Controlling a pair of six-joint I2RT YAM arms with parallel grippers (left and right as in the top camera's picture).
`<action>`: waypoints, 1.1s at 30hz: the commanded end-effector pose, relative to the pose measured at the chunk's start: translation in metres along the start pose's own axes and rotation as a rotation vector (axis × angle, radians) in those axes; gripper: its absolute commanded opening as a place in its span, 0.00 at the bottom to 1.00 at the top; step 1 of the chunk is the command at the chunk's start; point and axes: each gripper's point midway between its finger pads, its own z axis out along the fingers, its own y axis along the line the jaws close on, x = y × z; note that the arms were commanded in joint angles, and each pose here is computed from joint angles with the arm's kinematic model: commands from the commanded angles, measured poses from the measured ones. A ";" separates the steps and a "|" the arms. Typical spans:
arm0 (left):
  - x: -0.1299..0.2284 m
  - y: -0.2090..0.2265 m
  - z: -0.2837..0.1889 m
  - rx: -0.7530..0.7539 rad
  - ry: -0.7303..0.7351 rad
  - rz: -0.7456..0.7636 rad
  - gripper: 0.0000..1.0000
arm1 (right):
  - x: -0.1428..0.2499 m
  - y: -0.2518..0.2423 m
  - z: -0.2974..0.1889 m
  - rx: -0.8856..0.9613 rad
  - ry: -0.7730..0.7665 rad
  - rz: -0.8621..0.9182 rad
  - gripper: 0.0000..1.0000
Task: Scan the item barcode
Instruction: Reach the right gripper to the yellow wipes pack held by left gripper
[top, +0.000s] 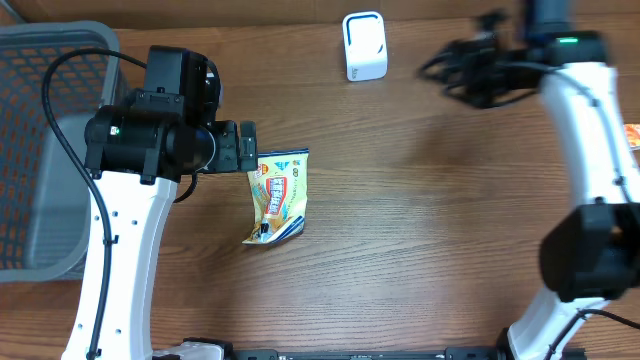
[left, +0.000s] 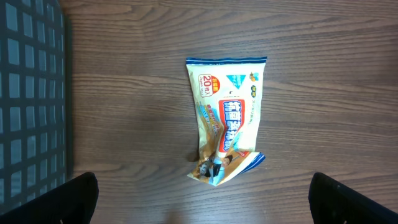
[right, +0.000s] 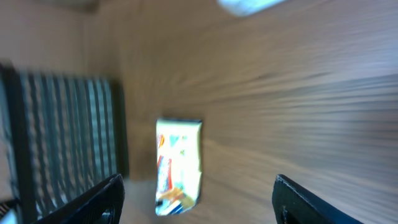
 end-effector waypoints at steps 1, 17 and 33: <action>-0.005 0.002 -0.002 -0.009 -0.014 -0.018 1.00 | 0.039 0.026 0.054 0.036 0.113 -0.005 0.77; -0.005 0.002 -0.002 -0.009 -0.014 -0.018 1.00 | 0.171 0.072 0.195 0.153 0.372 -0.007 0.71; -0.005 0.002 -0.002 -0.009 -0.013 -0.018 1.00 | 0.207 0.090 0.228 0.218 0.338 0.000 0.66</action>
